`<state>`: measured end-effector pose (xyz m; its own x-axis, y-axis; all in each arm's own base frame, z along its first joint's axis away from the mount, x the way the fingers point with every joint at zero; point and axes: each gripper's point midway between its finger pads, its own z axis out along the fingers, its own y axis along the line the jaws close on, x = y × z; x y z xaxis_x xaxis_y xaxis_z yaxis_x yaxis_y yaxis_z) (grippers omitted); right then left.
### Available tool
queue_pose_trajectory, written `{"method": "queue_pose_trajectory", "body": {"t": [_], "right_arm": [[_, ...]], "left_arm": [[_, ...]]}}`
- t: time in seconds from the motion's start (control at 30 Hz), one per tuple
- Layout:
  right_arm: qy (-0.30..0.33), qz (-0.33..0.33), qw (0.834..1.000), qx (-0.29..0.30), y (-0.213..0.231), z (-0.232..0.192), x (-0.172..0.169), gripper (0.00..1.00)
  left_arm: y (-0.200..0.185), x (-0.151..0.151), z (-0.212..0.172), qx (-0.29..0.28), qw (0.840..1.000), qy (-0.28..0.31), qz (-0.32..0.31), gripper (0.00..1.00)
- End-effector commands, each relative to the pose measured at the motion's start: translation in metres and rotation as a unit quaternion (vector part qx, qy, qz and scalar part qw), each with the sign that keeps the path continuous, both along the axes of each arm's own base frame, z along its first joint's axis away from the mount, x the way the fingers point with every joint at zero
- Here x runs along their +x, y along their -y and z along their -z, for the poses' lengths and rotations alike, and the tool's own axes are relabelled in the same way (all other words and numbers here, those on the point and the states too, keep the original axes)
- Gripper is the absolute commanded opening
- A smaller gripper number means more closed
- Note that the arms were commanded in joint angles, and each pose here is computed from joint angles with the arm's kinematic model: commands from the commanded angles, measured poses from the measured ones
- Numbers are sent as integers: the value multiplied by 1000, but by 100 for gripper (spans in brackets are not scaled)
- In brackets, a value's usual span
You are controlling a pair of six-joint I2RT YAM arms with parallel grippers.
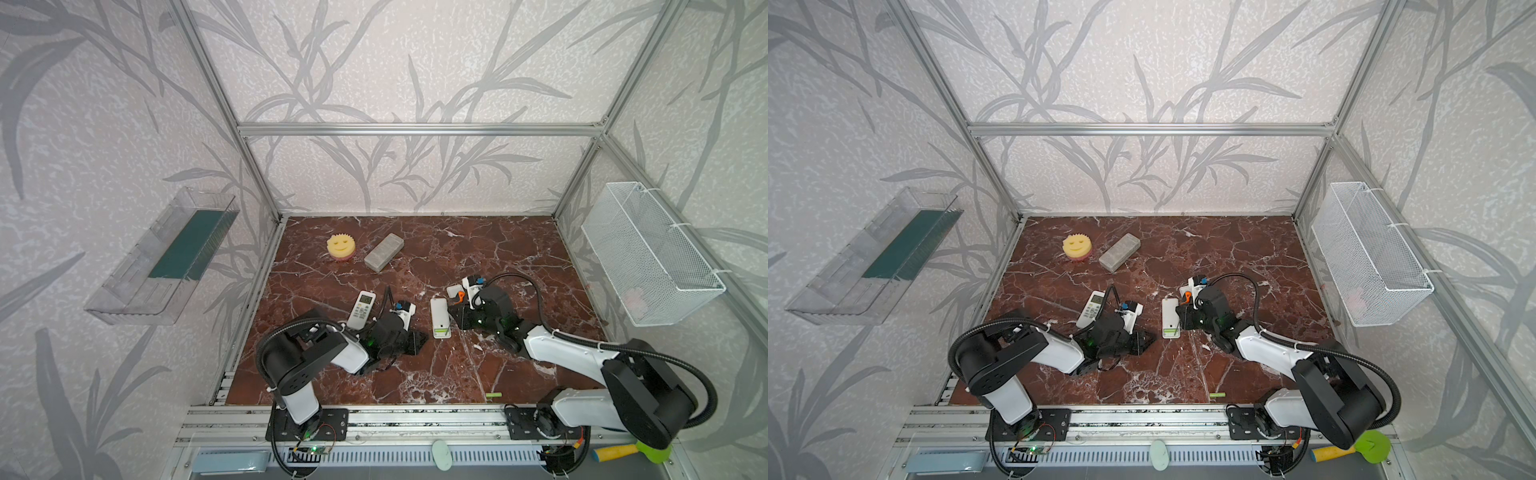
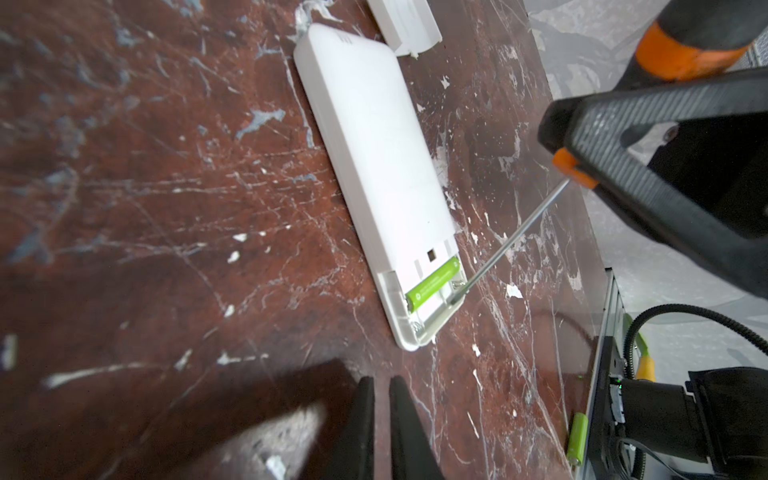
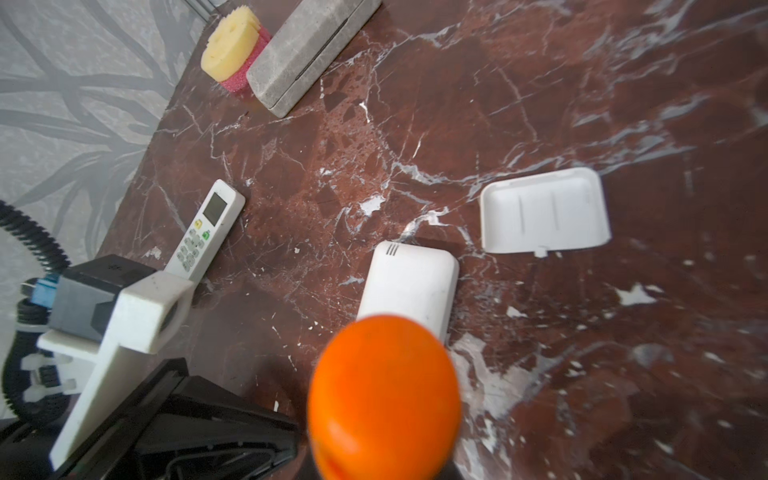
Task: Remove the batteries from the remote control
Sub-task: 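Draw the screwdriver back from the remote with the right gripper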
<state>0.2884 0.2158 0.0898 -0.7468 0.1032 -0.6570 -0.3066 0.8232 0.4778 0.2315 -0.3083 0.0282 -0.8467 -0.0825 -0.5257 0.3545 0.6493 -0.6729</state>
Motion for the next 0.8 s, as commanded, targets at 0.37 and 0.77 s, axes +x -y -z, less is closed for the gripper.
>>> {"method": "queue_pose_trajectory", "body": {"t": [0.37, 0.77], "right_arm": [[37, 119, 986, -112, 49, -12, 30, 0], [57, 77, 992, -79, -2, -3, 78, 0]], "left_arm": [[-18, 42, -24, 78, 997, 18, 5, 18], [-12, 39, -8, 57, 998, -7, 8, 18]]}}
